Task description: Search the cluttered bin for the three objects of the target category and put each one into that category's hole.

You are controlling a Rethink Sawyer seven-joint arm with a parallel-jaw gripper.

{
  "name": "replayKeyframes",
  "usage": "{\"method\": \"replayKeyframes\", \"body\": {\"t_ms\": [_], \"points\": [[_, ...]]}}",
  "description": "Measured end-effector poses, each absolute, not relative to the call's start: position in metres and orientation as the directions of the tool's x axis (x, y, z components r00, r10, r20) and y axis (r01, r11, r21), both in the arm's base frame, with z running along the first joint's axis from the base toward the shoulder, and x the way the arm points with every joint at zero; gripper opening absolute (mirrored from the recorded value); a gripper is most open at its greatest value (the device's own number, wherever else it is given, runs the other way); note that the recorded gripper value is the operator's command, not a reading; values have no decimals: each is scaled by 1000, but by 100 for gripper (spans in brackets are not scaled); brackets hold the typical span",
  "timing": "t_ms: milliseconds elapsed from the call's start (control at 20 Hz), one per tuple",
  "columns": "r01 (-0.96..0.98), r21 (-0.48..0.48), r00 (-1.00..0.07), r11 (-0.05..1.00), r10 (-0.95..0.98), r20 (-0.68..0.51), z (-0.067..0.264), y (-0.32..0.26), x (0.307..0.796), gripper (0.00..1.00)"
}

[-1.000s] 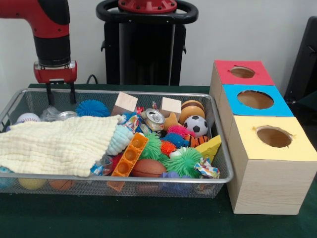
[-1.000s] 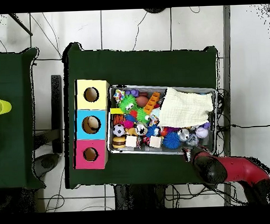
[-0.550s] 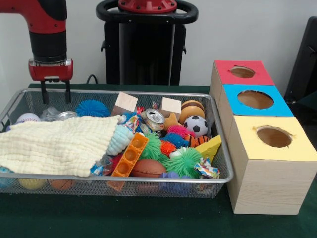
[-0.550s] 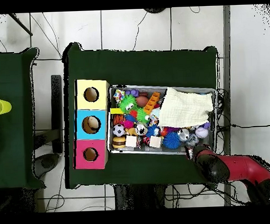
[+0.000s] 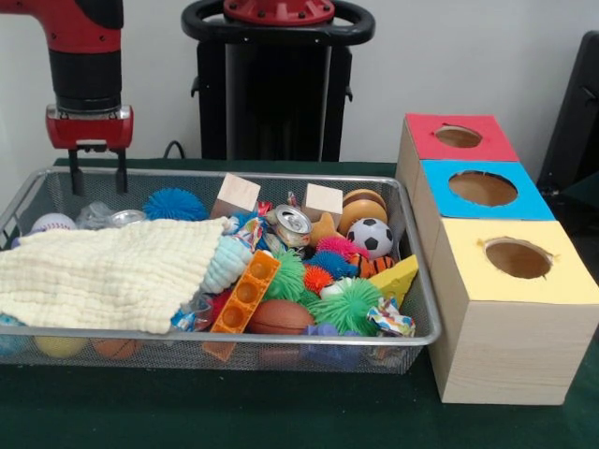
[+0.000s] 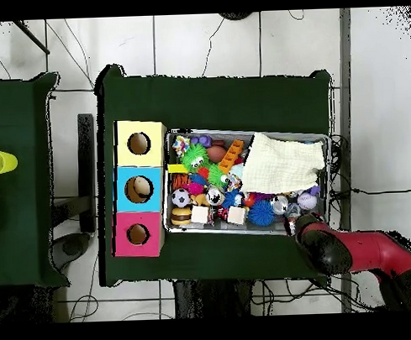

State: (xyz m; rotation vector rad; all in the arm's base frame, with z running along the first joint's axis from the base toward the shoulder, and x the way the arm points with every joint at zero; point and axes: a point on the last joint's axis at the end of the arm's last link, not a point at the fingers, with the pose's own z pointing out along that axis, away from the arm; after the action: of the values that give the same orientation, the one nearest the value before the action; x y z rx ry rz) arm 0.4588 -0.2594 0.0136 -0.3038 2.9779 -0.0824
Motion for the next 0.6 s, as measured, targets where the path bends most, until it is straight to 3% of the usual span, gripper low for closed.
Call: {"method": "replayKeyframes", "body": {"t_ms": [600], "points": [[-217,-60,-963,974,-224,-149,3,-249,467,100]]}}
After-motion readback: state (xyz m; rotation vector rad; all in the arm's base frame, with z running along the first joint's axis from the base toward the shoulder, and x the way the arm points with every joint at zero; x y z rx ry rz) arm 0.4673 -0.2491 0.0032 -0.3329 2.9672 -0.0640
